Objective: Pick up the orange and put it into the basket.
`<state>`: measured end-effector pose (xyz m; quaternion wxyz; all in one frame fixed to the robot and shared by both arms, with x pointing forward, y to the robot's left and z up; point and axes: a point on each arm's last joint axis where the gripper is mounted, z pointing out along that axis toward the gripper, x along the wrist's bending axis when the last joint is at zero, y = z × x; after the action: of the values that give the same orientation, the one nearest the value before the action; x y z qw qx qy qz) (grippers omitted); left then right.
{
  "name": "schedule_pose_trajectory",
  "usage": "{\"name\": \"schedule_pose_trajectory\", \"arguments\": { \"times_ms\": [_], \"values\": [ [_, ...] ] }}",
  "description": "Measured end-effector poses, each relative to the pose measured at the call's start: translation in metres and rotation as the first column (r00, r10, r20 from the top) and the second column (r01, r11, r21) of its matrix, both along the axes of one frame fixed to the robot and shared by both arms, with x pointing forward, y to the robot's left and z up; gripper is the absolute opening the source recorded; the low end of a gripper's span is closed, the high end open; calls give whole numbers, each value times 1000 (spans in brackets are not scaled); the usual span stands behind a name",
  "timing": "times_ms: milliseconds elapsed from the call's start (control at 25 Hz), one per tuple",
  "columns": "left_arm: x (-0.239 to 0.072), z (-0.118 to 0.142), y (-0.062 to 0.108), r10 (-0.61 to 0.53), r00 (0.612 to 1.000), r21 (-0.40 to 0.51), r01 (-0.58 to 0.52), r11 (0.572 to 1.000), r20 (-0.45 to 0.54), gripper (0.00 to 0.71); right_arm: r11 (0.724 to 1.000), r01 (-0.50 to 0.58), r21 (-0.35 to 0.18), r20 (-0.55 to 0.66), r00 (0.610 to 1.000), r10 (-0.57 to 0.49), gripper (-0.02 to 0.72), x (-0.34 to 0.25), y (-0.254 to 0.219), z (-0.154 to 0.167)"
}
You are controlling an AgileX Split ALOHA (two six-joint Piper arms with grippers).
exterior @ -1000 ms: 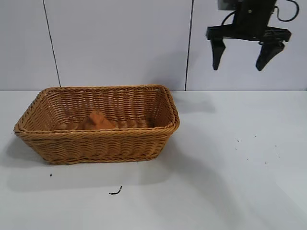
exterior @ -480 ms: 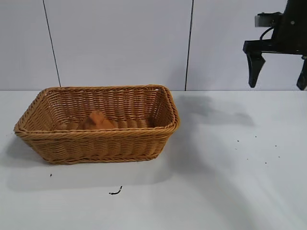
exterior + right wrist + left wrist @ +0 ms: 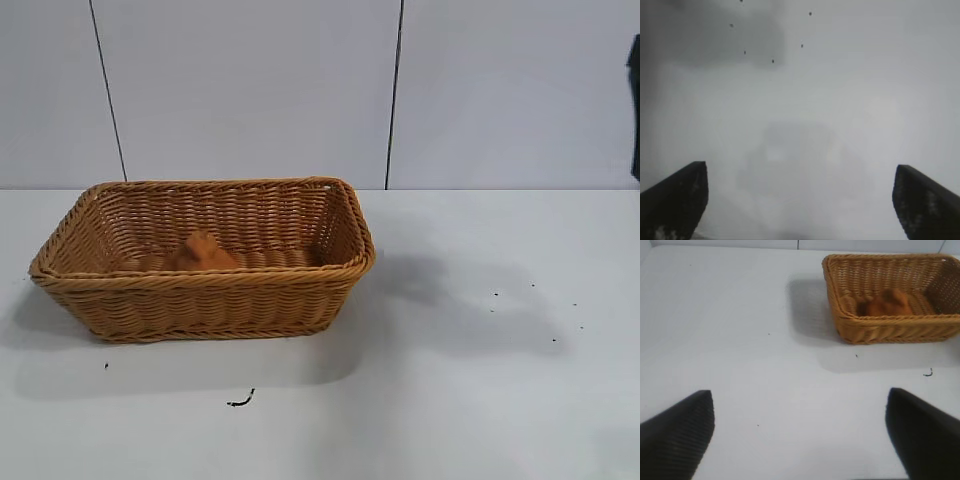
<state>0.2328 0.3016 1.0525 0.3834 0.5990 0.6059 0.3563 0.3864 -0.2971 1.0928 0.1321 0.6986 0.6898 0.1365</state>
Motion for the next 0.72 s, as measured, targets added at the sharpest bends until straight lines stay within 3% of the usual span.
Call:
{"name": "schedule_pose_trajectory", "arguments": {
  "times_ms": [160,360,480,720],
  "values": [
    [0,0,0,0,1000,0,0,1000,0,666,1000,-2,1,209,978,1,694,-54,-1,-2],
    [0,0,0,0,1000,0,0,1000,0,666,1000,-8,-3,444,896,9,694,-99,-1,-25],
    [0,0,0,0,1000,0,0,1000,0,666,1000,-15,-13,490,871,20,694,-115,-1,-42],
    [0,0,0,0,1000,0,0,1000,0,666,1000,-17,-19,588,809,25,694,-132,-1,-41]
  ]
}}
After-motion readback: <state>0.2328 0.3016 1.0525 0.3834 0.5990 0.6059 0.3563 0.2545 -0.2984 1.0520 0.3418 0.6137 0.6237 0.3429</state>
